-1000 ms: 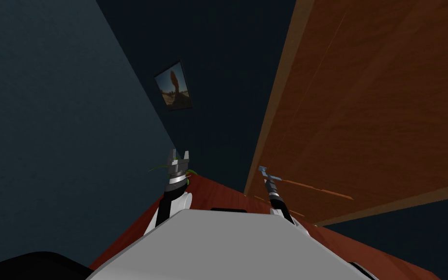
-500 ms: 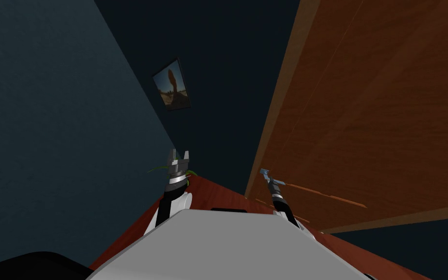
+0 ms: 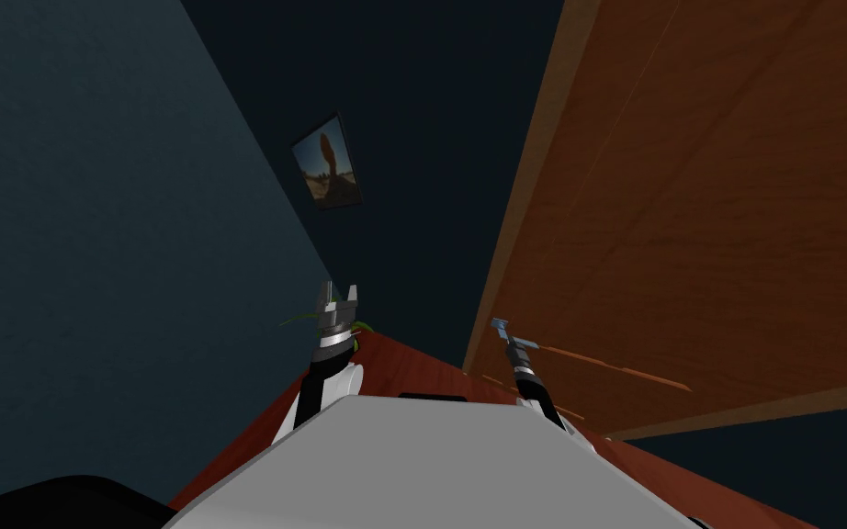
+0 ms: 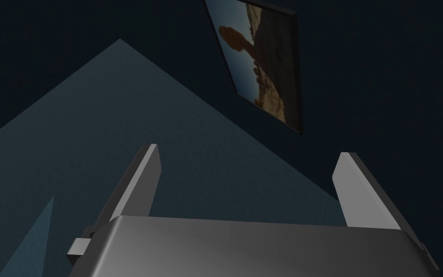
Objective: Pull the door open
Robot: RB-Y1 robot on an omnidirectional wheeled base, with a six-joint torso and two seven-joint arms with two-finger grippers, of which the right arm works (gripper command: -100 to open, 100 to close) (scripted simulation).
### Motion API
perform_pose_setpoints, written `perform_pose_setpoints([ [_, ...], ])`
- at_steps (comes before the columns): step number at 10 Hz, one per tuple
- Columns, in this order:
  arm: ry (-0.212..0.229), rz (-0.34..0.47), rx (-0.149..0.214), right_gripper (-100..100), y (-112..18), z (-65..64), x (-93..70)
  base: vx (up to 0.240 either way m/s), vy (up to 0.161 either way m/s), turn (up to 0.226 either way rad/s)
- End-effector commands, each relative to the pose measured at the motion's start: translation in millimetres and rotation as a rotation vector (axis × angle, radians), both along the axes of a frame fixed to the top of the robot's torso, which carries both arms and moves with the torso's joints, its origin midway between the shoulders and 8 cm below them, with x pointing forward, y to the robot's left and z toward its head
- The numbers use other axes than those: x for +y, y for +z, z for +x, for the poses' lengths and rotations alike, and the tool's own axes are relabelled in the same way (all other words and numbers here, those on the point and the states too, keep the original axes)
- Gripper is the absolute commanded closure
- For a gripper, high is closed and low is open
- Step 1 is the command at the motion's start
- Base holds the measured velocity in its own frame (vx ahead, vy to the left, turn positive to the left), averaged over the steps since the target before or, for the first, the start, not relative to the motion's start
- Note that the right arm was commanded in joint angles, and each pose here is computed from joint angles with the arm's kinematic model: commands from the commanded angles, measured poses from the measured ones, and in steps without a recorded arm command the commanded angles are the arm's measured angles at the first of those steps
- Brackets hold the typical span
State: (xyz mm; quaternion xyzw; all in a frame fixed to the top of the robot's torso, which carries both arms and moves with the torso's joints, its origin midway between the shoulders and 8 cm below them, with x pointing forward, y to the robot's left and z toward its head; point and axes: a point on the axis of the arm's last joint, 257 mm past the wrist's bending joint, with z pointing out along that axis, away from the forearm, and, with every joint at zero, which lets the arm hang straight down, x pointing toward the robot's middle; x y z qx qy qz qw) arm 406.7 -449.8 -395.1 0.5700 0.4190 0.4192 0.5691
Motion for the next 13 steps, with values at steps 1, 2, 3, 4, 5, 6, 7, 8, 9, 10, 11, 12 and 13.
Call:
perform_pose_setpoints([
  [1,0.019,-0.001,-0.001,100,0.8,-1.4,1.5,-0.129,-0.02,0.103],
  [2,0.024,-0.001,-0.002,100,1.0,-1.8,1.9,-0.183,-0.023,0.108],
  [3,0.036,-0.002,-0.002,100,1.4,-2.7,2.8,-0.186,-0.023,0.104],
  [4,0.049,-0.002,-0.003,100,1.7,-3.7,3.9,-0.209,-0.037,0.123],
  [5,0.062,-0.002,-0.003,100,2.0,-4.9,5.1,-0.185,-0.033,0.121],
  [6,0.075,-0.002,-0.003,100,2.3,-6.1,6.3,-0.204,-0.055,0.117],
  [7,0.088,-0.002,-0.003,100,2.4,-7.3,7.6,-0.221,-0.052,0.119],
  [8,0.105,-0.001,-0.002,100,2.5,-8.9,9.2,-0.224,-0.031,0.114],
  [9,0.113,-0.001,-0.001,100,2.6,-9.8,10.0,-0.219,-0.028,0.082],
  [10,0.106,-0.002,-0.001,100,2.4,-9.0,9.3,-0.096,-0.01,0.018],
  [11,0.129,-0.001,0.003,100,0.6,-16.2,11.3,-0.146,-0.017,0.131],
  [12,0.134,-0.002,0.002,100,0.8,-17.7,11.4,-0.209,-0.057,0.119],
  [13,0.152,-0.003,0.0,100,1.4,-22.7,12.2,-0.219,-0.059,0.149],
])
